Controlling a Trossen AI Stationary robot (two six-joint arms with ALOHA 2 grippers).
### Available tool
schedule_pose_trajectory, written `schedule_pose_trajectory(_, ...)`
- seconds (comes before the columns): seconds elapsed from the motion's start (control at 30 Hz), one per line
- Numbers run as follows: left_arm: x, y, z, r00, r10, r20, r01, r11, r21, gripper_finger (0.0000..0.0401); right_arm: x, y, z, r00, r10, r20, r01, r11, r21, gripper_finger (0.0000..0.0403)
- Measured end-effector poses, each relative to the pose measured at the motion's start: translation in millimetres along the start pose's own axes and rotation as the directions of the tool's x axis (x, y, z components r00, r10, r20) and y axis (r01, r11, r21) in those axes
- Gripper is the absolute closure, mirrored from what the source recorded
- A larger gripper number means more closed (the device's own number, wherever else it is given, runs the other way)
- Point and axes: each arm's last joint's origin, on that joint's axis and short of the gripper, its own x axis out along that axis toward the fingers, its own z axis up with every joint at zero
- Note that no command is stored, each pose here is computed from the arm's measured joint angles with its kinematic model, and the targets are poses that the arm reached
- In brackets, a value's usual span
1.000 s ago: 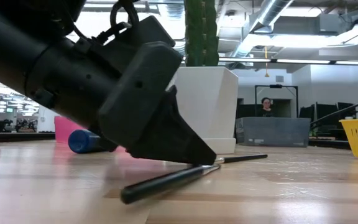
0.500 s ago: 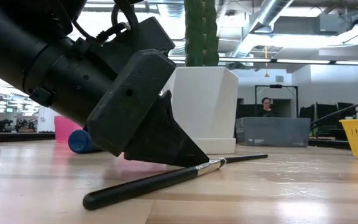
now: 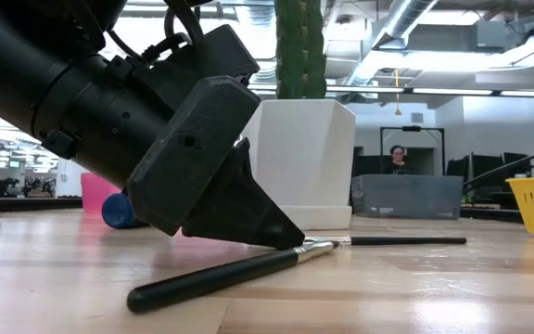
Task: Pick & Place Paint Supplies
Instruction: Put the top foundation brush into the black bin
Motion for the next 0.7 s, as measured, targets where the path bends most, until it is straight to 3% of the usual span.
schedule_pose_trajectory(0.7, -6.7, -1.2, 6.2, 1.0, -0.015, 0.004, 0.015, 0.999, 0.032, 0.04, 0.0, 0.0, 0.0, 1.0, 0.0, 0.0, 0.0, 1.0, 0.0, 0.0217)
